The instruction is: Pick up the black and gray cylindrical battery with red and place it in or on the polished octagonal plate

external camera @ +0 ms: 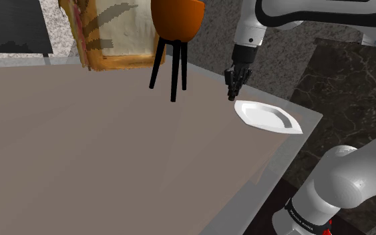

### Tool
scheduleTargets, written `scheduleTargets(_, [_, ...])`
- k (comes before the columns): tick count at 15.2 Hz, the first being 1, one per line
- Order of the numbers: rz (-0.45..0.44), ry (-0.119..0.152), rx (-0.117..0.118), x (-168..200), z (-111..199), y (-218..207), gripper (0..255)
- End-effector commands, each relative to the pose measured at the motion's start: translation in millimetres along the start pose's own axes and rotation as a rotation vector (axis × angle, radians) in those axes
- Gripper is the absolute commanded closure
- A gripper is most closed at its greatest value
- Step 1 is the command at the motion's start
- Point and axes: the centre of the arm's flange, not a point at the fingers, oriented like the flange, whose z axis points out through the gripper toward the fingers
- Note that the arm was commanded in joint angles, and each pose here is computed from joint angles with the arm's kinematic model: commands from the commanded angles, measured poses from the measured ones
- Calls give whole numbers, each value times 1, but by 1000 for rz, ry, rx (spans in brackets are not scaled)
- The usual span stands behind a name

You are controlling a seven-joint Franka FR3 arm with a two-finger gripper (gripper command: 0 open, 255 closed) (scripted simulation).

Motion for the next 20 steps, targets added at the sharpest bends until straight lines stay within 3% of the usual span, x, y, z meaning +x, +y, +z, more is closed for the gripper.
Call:
scheduleTargets(1, [0,-1,0,0,0,0,255])
scheduleTargets(19, [0,-1,0,-3,-89,0,255])
scheduleTargets(20, [0,-1,0,-16,-90,-3,255])
